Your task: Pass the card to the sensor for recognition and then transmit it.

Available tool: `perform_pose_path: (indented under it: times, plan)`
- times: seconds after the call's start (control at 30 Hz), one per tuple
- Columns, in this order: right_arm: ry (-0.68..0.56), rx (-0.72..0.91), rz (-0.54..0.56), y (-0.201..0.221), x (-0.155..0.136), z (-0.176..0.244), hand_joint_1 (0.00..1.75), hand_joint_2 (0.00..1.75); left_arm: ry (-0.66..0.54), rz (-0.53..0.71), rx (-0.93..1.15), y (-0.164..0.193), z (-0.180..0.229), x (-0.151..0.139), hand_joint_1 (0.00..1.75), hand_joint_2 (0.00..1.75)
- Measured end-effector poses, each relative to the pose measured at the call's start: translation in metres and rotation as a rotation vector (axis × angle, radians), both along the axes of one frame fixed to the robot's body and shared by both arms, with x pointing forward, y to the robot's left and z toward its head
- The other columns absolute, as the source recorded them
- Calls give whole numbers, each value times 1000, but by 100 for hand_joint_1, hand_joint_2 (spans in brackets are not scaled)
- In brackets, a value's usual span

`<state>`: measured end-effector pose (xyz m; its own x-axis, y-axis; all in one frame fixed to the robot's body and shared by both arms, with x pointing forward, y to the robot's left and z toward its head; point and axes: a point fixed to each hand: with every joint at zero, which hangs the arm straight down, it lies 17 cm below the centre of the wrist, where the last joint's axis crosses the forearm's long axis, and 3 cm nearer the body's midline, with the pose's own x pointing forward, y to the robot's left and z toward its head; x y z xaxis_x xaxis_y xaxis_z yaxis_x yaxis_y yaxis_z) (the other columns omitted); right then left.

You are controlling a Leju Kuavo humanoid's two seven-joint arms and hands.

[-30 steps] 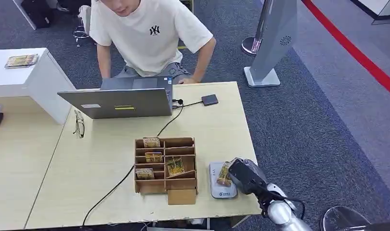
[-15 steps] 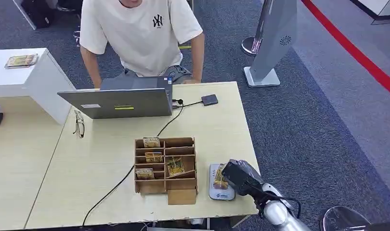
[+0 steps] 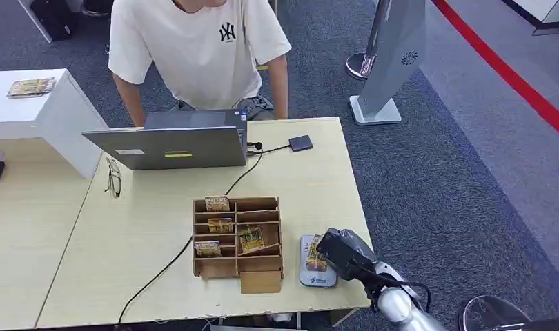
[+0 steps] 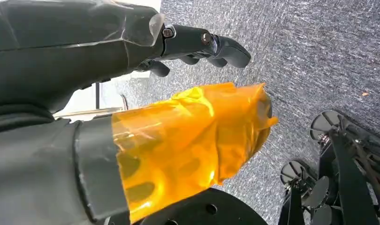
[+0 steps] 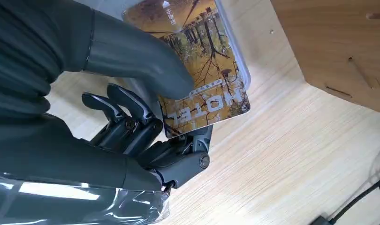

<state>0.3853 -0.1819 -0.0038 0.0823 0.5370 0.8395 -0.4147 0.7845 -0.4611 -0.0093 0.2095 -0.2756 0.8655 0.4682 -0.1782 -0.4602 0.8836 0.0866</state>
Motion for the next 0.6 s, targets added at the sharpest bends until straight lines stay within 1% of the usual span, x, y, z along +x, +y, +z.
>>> perform_pose_path:
  times: [0.6]
  plan:
    - [1, -17, 2, 0, -1, -2, 175, 175, 6, 7, -15, -7, 1, -1, 0, 0]
